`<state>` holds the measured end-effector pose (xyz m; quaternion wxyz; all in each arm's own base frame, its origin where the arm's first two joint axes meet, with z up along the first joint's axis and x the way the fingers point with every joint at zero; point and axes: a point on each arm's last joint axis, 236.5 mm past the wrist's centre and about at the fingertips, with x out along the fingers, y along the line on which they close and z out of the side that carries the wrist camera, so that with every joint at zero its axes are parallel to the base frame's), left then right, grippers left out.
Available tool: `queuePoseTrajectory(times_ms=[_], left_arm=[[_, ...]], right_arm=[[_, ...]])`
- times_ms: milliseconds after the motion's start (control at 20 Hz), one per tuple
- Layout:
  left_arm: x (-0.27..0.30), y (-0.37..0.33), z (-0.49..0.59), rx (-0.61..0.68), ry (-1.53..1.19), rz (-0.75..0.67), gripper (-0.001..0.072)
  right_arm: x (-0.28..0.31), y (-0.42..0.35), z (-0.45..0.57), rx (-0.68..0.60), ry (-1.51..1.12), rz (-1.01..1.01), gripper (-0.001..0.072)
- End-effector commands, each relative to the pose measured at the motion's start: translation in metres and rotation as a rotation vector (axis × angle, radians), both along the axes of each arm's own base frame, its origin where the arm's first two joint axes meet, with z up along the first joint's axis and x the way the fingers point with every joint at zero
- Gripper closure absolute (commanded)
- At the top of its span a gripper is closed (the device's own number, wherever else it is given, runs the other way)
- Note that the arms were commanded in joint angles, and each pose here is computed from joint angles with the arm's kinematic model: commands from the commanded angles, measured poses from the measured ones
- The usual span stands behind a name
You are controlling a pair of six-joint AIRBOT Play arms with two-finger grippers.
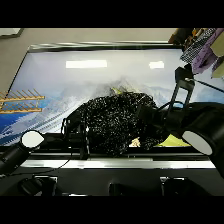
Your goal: Fold the clothes and pants, and hang the long-sleeved shirts on hangers.
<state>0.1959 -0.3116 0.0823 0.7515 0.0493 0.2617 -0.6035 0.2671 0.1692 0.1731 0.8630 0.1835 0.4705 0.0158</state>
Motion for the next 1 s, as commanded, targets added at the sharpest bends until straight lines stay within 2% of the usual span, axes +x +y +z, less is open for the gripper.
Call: queuePoseTrajectory(times_ms=[0, 150, 250, 350, 400, 550, 650, 850, 950], left_arm=[[0.005, -0.003, 0.002, -0.011, -0.009, 0.023, 0.0687], [0.006, -0.004, 0.003, -0.018, -0.006, 0.029, 0.0688], [0.006, -0.004, 0.003, -0.018, -0.005, 0.029, 0.0687], [0.006, -0.004, 0.003, -0.018, -0.006, 0.029, 0.0687], [0.006, -0.004, 0.003, -0.018, -0.006, 0.029, 0.0688], [0.006, -0.004, 0.003, -0.018, -0.006, 0.029, 0.0688], [0.006, -0.004, 0.003, -0.018, -0.006, 0.029, 0.0687], [0.006, -0.004, 0.003, -0.018, -0.005, 0.029, 0.0688], [0.006, -0.004, 0.003, -0.018, -0.006, 0.029, 0.0688]], right_arm=[[-0.002, -0.001, -0.001, -0.001, 0.008, -0.001, 0.0677], [-0.005, -0.003, -0.004, -0.013, 0.025, -0.006, 0.0500], [-0.006, -0.003, -0.004, -0.012, 0.029, -0.005, 0.0431], [-0.007, -0.005, -0.005, -0.019, 0.038, -0.008, 0.0412], [-0.010, -0.007, -0.007, -0.028, 0.048, -0.011, 0.0371], [-0.013, -0.021, -0.003, -0.058, 0.041, -0.034, 0.0166], [-0.010, -0.037, 0.011, -0.048, -0.014, -0.098, 0.0156], [-0.017, -0.096, 0.042, 0.052, -0.101, -0.430, 0.0156], [-0.018, -0.120, 0.044, 0.078, -0.072, -0.510, 0.0152]])
